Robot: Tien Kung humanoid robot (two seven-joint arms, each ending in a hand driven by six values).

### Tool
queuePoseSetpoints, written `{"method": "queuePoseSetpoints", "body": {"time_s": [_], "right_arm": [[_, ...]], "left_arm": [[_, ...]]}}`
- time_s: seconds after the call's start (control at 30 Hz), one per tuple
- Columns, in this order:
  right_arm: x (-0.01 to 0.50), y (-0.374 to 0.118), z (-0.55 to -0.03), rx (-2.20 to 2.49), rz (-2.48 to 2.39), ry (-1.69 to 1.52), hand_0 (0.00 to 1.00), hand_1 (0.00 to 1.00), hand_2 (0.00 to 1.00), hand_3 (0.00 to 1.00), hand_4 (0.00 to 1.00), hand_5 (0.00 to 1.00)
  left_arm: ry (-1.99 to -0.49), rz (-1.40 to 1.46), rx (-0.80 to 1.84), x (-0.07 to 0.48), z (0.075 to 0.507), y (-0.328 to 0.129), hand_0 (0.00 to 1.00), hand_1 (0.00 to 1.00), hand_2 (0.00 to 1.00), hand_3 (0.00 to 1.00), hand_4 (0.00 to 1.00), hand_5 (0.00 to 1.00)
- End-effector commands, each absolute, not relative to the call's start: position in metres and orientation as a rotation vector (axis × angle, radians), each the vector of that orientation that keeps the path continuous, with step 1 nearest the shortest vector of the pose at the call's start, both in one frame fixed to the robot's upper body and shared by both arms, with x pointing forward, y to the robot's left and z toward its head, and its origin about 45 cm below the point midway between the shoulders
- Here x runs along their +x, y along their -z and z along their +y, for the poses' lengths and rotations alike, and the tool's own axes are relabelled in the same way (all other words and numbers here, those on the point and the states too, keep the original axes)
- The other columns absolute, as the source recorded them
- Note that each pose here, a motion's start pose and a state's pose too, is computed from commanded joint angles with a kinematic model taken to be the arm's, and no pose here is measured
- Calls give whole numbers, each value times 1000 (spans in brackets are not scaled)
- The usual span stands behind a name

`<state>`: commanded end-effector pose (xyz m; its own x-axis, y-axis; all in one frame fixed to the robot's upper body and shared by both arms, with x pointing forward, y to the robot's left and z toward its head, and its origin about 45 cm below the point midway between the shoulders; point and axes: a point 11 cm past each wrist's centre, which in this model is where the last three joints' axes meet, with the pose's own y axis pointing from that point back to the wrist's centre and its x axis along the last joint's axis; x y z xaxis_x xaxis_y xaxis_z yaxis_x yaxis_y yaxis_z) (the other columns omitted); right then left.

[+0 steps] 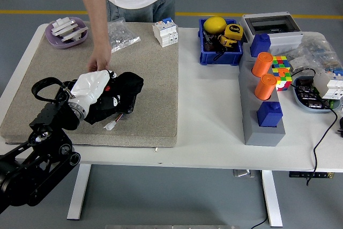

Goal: Pick the rag up,wipe the panel,place it on the desk

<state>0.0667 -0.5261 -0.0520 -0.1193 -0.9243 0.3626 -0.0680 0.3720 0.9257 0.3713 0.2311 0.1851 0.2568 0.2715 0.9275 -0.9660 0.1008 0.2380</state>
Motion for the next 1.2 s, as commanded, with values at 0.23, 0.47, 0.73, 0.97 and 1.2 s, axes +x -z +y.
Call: {"method": "queuePoseSetpoints", "body": {"time_s": [0.23, 0.47, 0.73, 0.97, 1.2], "right_arm": [[68, 53, -525, 939, -1505, 953, 743, 570, 667, 635, 998, 617], [68, 53, -525, 938, -1505, 954, 743, 570, 667, 634, 998, 615], [69, 52, -525, 939, -1508, 951, 743, 570, 667, 631, 998, 614], [69, 52, -525, 939, -1508, 950, 742, 570, 666, 632, 998, 613], [69, 51, -526, 938, -1510, 947, 741, 569, 666, 631, 998, 612]], "left_arm": [[-1083, -848, 1057, 369, 224, -182, 258, 213, 626, 553, 106, 2], [-1106, -850, 1075, 371, 231, -184, 258, 212, 622, 551, 105, 2], [-1175, -842, 1123, 376, 258, -185, 259, 212, 617, 546, 102, 2], [-1236, -831, 1177, 379, 285, -187, 258, 211, 615, 544, 104, 2], [-1294, -812, 1243, 380, 313, -188, 252, 214, 611, 545, 122, 2]]}}
